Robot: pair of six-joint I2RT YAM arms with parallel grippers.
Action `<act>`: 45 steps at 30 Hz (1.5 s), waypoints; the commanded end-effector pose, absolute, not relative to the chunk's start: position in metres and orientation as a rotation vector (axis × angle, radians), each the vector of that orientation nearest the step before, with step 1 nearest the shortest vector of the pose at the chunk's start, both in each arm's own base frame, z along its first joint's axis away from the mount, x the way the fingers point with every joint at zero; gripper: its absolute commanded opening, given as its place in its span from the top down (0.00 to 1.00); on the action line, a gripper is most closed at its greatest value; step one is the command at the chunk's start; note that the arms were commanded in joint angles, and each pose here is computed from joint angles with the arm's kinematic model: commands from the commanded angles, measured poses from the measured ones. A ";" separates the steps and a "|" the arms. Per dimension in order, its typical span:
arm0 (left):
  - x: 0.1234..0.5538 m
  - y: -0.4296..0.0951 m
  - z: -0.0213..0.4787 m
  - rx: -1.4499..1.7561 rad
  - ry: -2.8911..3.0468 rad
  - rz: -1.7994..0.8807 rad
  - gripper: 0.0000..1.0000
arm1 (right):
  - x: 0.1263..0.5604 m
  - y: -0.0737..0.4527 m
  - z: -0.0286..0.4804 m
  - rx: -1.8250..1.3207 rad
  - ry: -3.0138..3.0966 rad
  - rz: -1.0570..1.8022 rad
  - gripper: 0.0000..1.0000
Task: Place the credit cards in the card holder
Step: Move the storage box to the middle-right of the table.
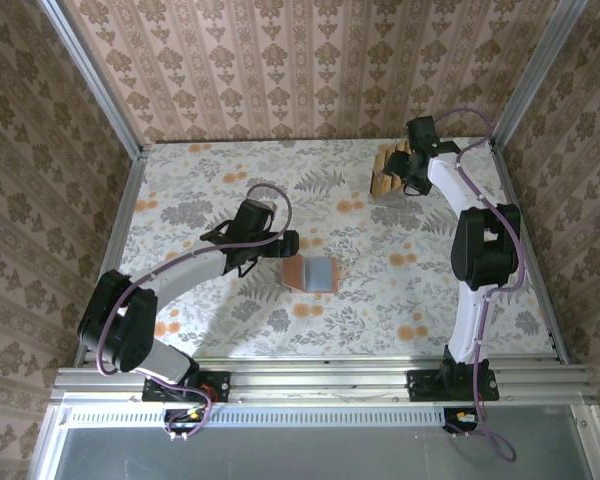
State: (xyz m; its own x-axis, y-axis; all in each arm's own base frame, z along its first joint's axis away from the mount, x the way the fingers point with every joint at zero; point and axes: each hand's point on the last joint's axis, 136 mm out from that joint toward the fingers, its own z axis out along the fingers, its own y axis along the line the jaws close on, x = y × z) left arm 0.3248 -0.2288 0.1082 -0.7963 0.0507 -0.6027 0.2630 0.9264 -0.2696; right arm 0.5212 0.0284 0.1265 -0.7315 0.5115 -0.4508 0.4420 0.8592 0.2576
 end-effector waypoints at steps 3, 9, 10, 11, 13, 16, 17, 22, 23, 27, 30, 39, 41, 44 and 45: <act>0.325 -0.229 0.104 0.203 2.473 -0.482 0.00 | 0.521 0.022 0.111 0.675 2.562 0.092 0.18; 0.325 -0.231 0.105 0.197 2.472 -0.494 0.00 | 0.518 0.025 0.095 0.636 2.602 0.026 0.18; 0.325 -0.231 0.104 0.197 2.472 -0.494 0.00 | 0.517 0.025 0.093 0.631 2.605 0.012 0.18; 0.325 -0.231 0.105 0.195 2.470 -0.496 0.00 | 0.517 0.025 0.091 0.623 2.608 0.002 0.18; 0.324 -0.231 0.104 0.194 2.471 -0.498 0.00 | 0.516 0.025 0.089 0.603 2.614 -0.021 0.18; 0.324 -0.231 0.104 0.192 2.472 -0.501 0.00 | 0.516 0.024 0.085 0.579 2.624 -0.055 0.19; 0.323 -0.231 0.104 0.191 2.472 -0.505 0.00 | 0.515 0.023 0.083 0.570 2.630 -0.063 0.20; 0.322 -0.231 0.103 0.188 2.473 -0.507 0.00 | 0.516 0.022 0.077 0.541 2.638 -0.085 0.24; 0.322 -0.231 0.103 0.189 2.473 -0.506 0.00 | 0.516 0.022 0.076 0.538 2.640 -0.088 0.25; 0.321 -0.230 0.103 0.185 2.474 -0.507 0.00 | 0.512 0.022 0.075 0.528 2.646 -0.091 0.30; 0.321 -0.229 0.103 0.185 2.471 -0.509 0.00 | 0.507 0.021 0.074 0.532 2.646 -0.095 0.32; 0.321 -0.232 0.107 0.185 2.461 -0.521 0.00 | 0.485 0.016 0.074 0.544 2.644 -0.112 0.36; 0.321 -0.232 0.107 0.185 2.460 -0.522 0.00 | 0.479 0.015 0.073 0.547 2.646 -0.115 0.36; 0.320 -0.233 0.108 0.187 2.457 -0.527 0.00 | 0.471 0.011 0.071 0.561 2.649 -0.128 0.37; 0.319 -0.234 0.108 0.190 2.457 -0.529 0.00 | 0.467 0.010 0.070 0.568 2.650 -0.126 0.37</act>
State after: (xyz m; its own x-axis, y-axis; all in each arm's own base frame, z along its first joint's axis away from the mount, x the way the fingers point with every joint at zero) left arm 0.3216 -0.2315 0.1037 -0.8056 0.0302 -0.5917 0.2548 0.9193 -0.2999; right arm 0.4851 0.0230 0.0697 -0.8227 0.3660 -0.4349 0.3814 0.9228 0.0551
